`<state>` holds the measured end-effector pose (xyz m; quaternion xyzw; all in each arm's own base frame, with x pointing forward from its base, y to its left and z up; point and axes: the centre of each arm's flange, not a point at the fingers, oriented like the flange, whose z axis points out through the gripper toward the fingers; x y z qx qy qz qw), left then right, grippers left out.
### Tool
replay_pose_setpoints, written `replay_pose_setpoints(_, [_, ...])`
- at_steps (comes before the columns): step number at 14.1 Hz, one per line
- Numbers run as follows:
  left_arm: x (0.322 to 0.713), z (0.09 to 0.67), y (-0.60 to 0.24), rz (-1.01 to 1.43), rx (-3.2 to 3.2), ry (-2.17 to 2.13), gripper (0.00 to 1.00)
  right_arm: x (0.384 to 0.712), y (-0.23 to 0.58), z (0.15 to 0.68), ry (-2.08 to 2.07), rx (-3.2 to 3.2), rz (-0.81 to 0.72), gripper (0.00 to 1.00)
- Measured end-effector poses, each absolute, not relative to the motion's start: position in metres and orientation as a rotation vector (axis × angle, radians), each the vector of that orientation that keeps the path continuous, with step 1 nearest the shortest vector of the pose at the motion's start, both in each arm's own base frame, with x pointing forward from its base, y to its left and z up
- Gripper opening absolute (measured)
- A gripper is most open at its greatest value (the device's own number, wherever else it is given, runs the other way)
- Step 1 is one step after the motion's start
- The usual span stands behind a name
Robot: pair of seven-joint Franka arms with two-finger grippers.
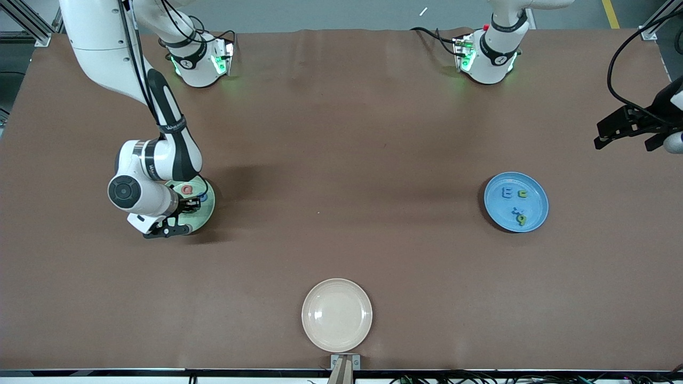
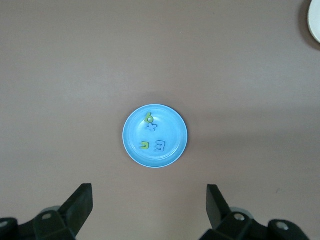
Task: Sort upper and lower case letters into plates
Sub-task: 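Release the N in the green plate and raise the right gripper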
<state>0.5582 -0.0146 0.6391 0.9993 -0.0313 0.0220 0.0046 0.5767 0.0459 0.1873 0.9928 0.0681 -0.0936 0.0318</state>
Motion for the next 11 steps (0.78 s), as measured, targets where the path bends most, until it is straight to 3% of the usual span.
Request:
replay_pose_setpoints(5, [0.558,0.643,-0.017,0.075,3.130,-0.105,1.00,0.593,0.047,0.208,0.206,3.063,-0.288,0.99])
replay_pose_setpoints(11, [0.557,0.643,-0.016,0.071,3.130,-0.103,1.00,0.642,0.037,0.309,0.160,3.082,-0.350,1.00])
